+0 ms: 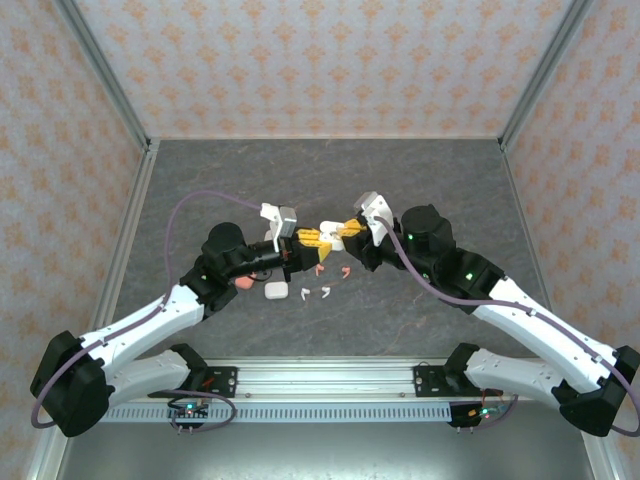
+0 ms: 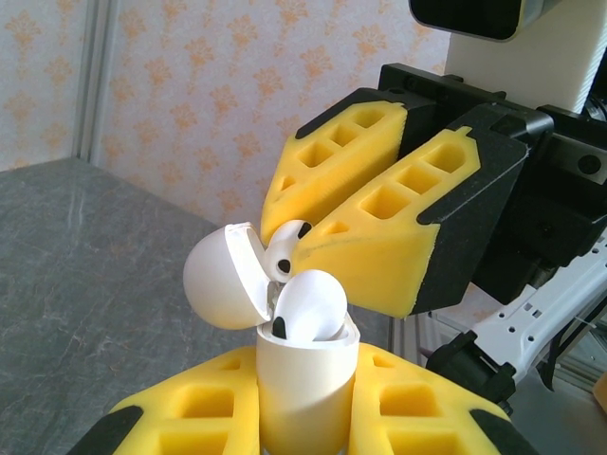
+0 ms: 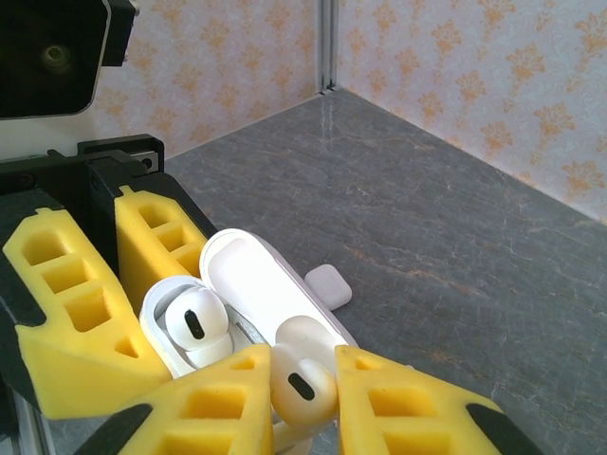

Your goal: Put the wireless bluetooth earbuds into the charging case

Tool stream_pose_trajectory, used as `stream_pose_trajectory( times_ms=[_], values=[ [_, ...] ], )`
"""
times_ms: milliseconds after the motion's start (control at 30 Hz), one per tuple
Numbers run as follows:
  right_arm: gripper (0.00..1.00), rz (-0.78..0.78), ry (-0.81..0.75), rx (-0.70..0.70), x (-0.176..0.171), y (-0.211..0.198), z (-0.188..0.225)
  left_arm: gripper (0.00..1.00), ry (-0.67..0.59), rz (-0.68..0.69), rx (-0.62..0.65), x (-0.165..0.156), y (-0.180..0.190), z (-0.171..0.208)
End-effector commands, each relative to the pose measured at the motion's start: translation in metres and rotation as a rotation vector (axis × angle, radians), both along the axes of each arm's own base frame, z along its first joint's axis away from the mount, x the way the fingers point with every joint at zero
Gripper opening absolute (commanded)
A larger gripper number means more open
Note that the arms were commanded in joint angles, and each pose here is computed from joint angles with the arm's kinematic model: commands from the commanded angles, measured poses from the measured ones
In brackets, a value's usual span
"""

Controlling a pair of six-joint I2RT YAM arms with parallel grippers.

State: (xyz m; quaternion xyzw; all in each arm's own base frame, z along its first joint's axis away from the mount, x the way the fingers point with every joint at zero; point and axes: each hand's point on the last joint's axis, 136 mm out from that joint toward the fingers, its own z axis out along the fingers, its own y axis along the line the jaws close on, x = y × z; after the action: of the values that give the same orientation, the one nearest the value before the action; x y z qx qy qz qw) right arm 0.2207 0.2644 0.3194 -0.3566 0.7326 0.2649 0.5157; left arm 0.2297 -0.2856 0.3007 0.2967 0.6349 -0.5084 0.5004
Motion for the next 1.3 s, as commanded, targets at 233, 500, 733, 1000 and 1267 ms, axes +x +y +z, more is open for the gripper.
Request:
stream_pose_trajectory(
  times_ms=[233,500,733,1000,1267],
  values=[
    [0.42,0.052,0.022,0.089,-0.009,0.004,0.025,0.0,-0.124,0.0,-0.088,-0.009,0.005,0.039],
    [0.59,0.026,0.044,0.205,-0.004,-0.006,0.066,0.0,-0.13,0.008,-0.087,-0.01,0.007,0.038],
    [0.82,0.055,0.112,0.28,-0.009,-0.007,0.082,0.0,-0.132,0.011,-0.089,-0.009,0.007,0.037],
    [0.99,0.035,0.306,0.249,-0.003,-0.001,0.043,0.0,-0.155,0.011,-0.111,-0.014,0.011,0.043],
    [0.99,0.197,0.416,0.292,-0.017,0.025,0.04,0.0,-0.153,0.01,-0.107,-0.015,0.01,0.042]
  ],
)
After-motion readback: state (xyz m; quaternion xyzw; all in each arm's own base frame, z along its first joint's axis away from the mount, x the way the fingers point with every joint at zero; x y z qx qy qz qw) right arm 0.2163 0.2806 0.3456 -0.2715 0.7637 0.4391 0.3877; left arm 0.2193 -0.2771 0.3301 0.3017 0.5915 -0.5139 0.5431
